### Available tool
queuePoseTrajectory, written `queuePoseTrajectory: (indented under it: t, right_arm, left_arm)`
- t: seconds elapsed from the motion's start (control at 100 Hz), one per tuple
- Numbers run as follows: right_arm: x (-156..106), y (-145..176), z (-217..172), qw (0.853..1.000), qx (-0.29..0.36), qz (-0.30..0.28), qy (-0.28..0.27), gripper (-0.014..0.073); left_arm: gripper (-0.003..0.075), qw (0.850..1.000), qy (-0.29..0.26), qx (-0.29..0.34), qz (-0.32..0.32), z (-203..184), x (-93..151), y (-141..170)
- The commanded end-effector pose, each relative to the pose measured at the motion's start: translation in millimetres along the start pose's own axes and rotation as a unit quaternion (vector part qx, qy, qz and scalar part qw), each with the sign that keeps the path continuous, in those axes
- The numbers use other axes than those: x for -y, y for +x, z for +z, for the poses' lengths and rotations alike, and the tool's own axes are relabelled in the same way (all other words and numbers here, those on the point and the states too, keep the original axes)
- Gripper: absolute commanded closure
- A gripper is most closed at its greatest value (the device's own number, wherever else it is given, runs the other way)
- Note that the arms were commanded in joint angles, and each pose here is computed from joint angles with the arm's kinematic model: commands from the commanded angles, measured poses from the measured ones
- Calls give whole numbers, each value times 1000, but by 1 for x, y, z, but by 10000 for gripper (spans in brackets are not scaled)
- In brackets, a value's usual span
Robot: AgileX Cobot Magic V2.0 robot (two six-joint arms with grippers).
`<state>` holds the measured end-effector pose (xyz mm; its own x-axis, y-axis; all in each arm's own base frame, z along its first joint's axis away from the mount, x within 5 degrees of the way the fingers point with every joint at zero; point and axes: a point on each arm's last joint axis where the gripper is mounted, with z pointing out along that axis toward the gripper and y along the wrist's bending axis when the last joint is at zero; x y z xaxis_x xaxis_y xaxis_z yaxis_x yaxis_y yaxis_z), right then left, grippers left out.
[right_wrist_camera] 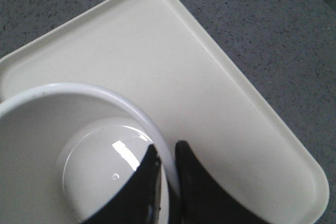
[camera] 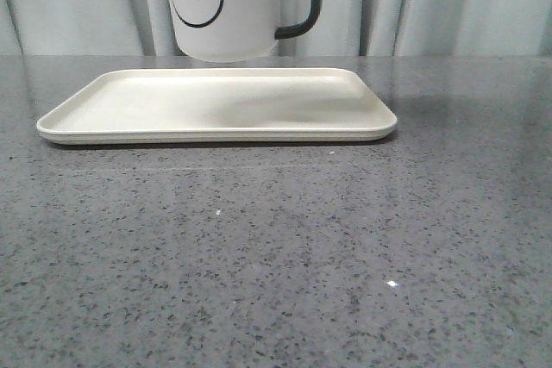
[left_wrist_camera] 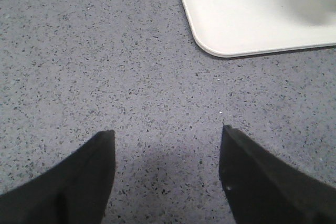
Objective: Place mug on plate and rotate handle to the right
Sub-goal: 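Lift and rotate the mug with the right gripper, set it down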
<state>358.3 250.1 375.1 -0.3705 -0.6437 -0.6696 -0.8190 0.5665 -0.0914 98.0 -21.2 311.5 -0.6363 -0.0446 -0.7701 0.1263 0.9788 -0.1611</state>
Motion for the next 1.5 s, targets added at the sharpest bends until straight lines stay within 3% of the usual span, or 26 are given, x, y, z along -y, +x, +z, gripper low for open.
queuePoseTrajectory:
  t: [0.0,0.44,0.62,0.88,1.49]
  right_arm:
    - [-2,-18,-29,998,45,-37,-6,659]
    - [18,-12,-3,984,24,-138,-109,659]
    - [25,-8,-2,981,47,-118,-144,659]
    - [28,-12,0,983,66,-113,-128,658]
    - [31,1,34,982,26,-101,-160,658]
  left_arm:
    - [292,999,5,45,-6,-5,2,-13]
    - [292,999,5,44,-6,-5,2,-12]
    - [292,999,5,44,-6,-5,2,-12]
    - [292,999,5,45,-6,-5,2,-13]
    - [292,999,5,44,-6,-5,2,-12]
